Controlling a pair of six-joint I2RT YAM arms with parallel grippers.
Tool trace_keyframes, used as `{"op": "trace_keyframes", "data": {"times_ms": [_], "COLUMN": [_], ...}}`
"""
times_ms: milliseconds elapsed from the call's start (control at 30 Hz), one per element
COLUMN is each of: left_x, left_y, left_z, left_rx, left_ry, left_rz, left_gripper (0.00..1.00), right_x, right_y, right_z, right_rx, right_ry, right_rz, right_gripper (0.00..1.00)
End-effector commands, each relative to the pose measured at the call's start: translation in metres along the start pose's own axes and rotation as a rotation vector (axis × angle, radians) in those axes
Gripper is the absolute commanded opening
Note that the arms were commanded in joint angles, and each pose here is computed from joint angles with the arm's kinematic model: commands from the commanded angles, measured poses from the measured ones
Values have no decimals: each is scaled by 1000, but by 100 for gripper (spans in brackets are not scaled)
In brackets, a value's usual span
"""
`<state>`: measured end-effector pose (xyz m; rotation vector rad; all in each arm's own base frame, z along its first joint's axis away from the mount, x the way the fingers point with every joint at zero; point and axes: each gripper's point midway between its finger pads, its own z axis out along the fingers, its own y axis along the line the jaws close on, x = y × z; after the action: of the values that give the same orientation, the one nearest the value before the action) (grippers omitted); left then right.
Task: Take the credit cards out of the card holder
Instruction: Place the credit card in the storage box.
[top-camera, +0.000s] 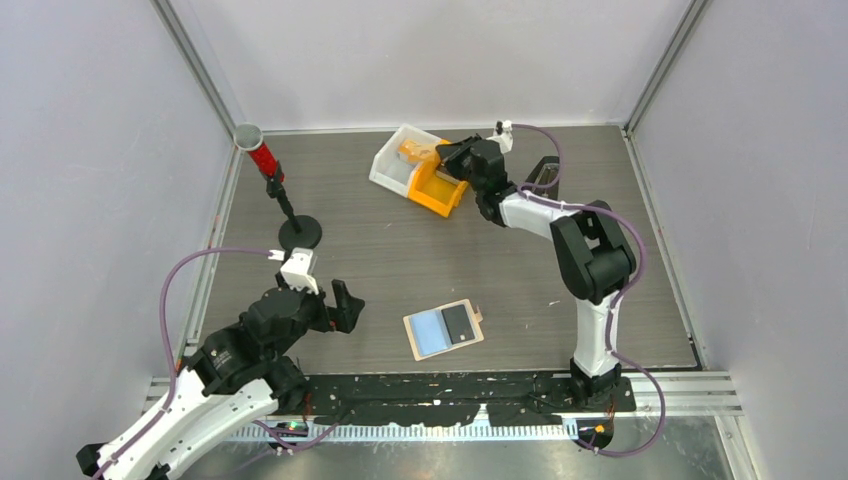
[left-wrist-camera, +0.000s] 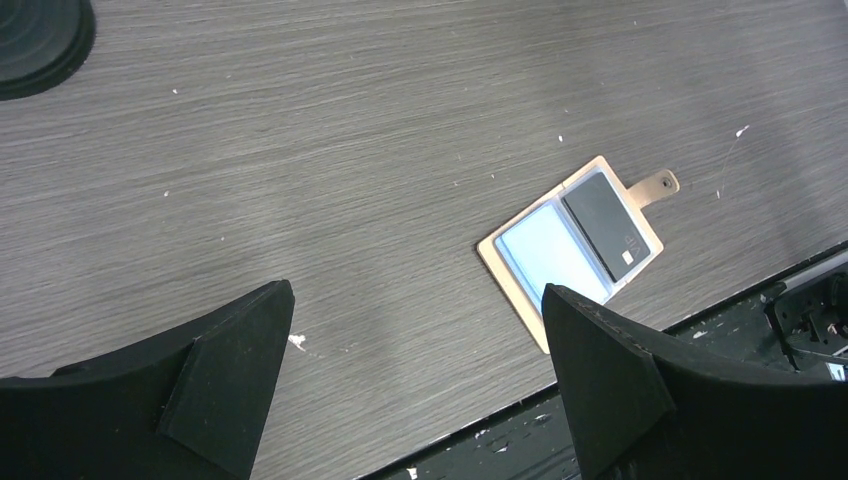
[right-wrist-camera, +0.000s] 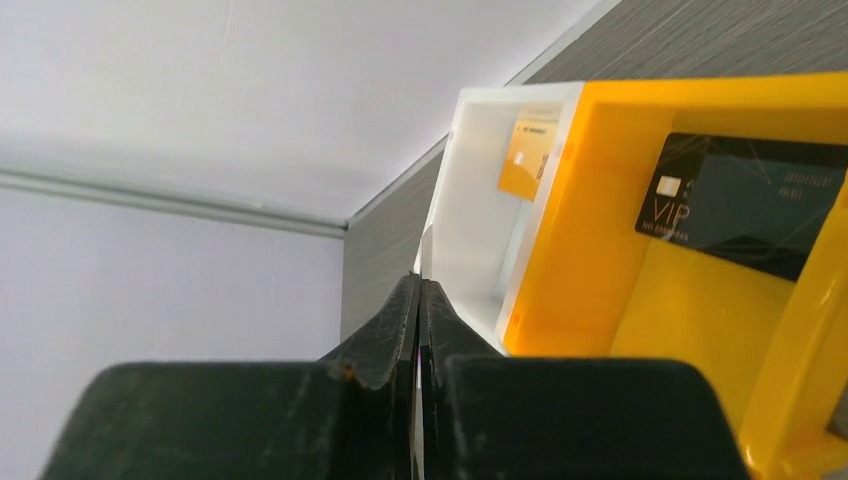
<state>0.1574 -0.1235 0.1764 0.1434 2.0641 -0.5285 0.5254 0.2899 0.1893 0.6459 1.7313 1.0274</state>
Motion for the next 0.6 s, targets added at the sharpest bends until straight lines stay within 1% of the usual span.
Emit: {"op": "trace_keyframes", "data": {"times_ms": [0, 100, 133, 167, 200, 233, 367, 467, 500, 533, 567], "left_x": [-9, -7, -7, -7, -7, -6, -6, -8, -8, -8, -8], "left_y": [1, 1, 1, 1, 1, 1, 2, 2, 2, 2, 1], "left_z": [-1, 0, 0, 0, 0, 0, 2, 3, 3, 4, 4], "left_rx": [-11, -14, -15, -15, -13, -14, -18, -18, -19, -17, -15], "left_ry": [-41, -32, -30, -30, -28, -26, -39, -49, -49, -47, -47], "left_rz": [-25, -22, -23, -23, -24, -22, -25, -23, -22, -21, -19], "left_gripper": [99, 99, 99, 99, 99, 99, 99, 99, 99, 99, 99], "right_x": [-34, -32, -36, -33, -36, -32, -31, -33, -28, -30, -23], "right_y": [23, 8, 12, 4, 10, 1, -5, 2, -3, 4, -1], "right_z": [22, 34, 37, 42, 45, 49, 58, 65, 68, 71, 75], "right_rx": [-34, 7, 4, 25, 19, 42, 77, 74, 91, 81, 94], "right_ry": [-158, -182, -195, -194, -204, -199, -226, -241, -235, -242, -231], "right_rz": [83, 90, 92, 85, 84, 80, 86, 82, 76, 80, 79], "right_gripper": [5, 5, 5, 5, 5, 5, 5, 5, 5, 5, 5]}}
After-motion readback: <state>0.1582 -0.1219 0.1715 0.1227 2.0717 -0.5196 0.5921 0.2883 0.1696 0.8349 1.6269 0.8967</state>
